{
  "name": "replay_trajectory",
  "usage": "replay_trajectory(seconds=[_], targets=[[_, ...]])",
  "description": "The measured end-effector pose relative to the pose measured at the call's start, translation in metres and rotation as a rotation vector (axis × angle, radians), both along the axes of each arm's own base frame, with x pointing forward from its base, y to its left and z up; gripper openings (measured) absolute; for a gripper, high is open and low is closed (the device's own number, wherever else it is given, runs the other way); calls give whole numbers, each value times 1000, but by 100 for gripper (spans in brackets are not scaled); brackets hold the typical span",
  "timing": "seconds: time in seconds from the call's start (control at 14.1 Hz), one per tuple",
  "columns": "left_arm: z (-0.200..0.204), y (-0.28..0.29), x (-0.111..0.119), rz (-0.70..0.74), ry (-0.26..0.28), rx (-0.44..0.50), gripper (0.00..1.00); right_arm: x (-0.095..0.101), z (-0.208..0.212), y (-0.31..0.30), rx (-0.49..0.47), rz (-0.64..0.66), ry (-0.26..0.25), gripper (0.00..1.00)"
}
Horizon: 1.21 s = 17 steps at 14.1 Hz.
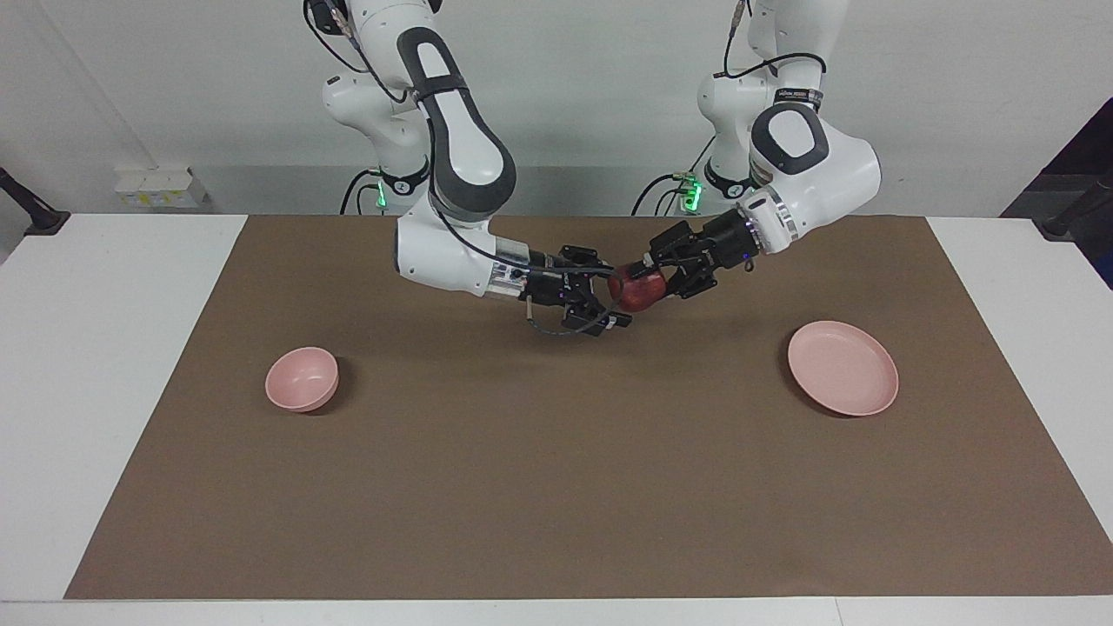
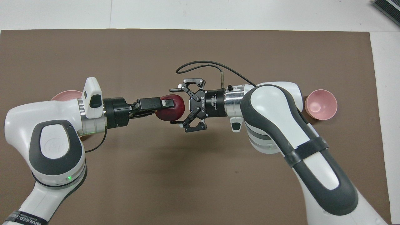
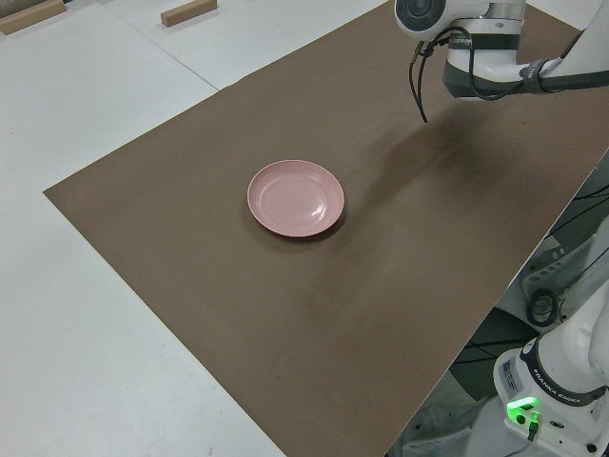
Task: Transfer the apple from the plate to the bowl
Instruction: 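Grasp the apple with the right gripper while the left gripper releases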
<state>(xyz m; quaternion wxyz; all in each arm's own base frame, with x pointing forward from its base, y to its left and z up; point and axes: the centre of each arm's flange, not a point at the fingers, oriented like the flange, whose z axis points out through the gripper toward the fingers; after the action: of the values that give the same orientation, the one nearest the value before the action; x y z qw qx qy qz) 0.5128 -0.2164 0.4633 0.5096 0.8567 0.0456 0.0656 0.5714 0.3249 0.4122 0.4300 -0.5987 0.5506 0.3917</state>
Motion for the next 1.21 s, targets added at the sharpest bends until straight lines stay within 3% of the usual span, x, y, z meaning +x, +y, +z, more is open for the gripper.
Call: replay_trajectory(seconds=[0.14,0.36,0.78,1.0,1.21], targets=[[1,3,2,17,-1,2,74,0,3,0,2,14,-41,82],[1,2,2,11,-11,4,74,0,3,0,2,23,-68,81],[2,2,2,9,-14,5,74,0,4,-1,3,23,-72,81],[6,0,0,-1,-13,15,100,6,6,-8,-7,8,-113,81],[19,0,1,-15,-15,86,100,11,4,-19,-40,16,-139,81]])
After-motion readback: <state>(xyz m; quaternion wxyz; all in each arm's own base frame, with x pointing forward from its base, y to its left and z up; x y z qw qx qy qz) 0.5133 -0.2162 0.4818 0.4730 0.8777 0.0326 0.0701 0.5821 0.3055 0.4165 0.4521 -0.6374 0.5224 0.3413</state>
